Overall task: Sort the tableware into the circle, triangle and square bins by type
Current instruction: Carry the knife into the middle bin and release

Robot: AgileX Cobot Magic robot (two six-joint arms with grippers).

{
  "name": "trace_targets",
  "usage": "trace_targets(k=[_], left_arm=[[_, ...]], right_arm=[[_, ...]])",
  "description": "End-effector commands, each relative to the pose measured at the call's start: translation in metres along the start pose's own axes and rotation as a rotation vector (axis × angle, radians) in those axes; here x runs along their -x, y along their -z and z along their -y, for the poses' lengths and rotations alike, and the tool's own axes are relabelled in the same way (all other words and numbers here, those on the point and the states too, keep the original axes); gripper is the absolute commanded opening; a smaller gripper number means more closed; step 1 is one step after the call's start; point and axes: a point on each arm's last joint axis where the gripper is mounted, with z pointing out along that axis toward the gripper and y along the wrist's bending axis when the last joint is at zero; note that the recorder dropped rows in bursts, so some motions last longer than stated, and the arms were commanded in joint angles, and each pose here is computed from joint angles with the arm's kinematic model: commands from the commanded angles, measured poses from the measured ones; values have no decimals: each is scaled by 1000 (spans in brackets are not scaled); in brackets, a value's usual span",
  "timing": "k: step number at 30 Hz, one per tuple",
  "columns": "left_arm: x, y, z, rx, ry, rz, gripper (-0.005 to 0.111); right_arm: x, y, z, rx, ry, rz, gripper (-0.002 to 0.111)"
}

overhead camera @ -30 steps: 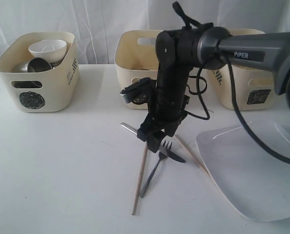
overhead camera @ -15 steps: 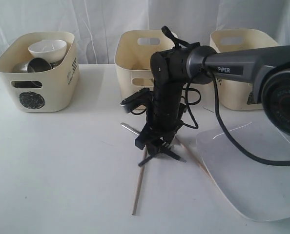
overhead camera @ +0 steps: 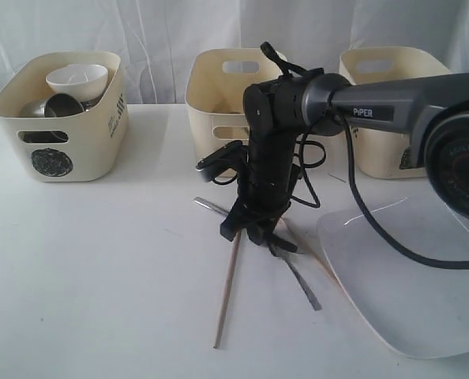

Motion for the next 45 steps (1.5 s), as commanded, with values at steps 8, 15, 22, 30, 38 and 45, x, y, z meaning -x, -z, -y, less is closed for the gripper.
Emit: trace_targets(k=[8, 15, 22, 30, 38, 45], left_arm=[[-1, -1, 1, -12, 1, 0, 0], [-1, -1, 1, -12, 1, 0, 0], [-1, -1, 1, -12, 1, 0, 0], [-1, -1, 1, -12, 1, 0, 0], [-1, -1, 1, -12, 1, 0, 0], [-1, -1, 1, -12, 1, 0, 0]], right_arm=[[6, 124, -3, -88, -10, 265, 0], [22, 166, 10, -158, -109, 608, 0], [43, 166, 44, -168, -314, 951, 0], [72, 106, 75, -269, -366, 1167, 0], [65, 85, 88, -229, -424, 1065, 27], [34, 123, 67, -131, -363, 759, 20]])
